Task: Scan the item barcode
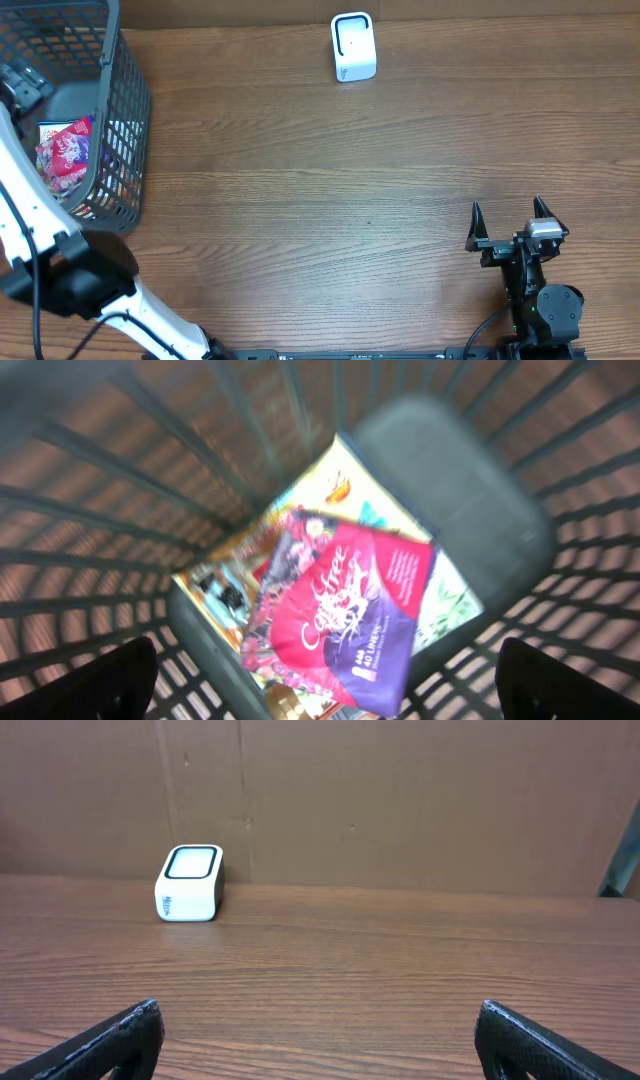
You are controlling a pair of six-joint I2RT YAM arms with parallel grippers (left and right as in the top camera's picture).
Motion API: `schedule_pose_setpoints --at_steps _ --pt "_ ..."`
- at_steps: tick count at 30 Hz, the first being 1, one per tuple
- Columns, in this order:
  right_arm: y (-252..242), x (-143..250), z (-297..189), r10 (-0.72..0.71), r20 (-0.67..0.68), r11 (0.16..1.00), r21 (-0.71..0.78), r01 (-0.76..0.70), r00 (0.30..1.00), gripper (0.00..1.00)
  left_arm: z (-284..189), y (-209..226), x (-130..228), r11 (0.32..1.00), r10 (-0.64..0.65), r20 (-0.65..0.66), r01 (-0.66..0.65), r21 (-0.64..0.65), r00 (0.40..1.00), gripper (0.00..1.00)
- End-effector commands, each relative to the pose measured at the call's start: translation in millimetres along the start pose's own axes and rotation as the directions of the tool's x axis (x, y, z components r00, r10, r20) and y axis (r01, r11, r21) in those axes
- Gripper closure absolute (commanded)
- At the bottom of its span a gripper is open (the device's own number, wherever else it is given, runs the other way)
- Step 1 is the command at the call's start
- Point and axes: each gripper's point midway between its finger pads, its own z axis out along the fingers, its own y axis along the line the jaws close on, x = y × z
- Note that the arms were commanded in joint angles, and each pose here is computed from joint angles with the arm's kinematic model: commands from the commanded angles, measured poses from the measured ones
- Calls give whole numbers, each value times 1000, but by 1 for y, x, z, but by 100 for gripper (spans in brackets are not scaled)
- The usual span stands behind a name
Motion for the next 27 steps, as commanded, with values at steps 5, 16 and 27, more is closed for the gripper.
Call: schedule_pose_setpoints --at_steps 5,16,27 --pt "0 1 0 4 5 1000 0 -4 1000 0 80 -6 41 998 36 -215 -47 -42 976 0" --pt "0 1 0 4 5 1000 0 -4 1000 0 116 -40 71 986 156 -327 -128 107 932 0" --pt "0 1 0 4 5 1000 0 -4 1000 0 130 -3 94 976 155 -403 -204 -80 902 0"
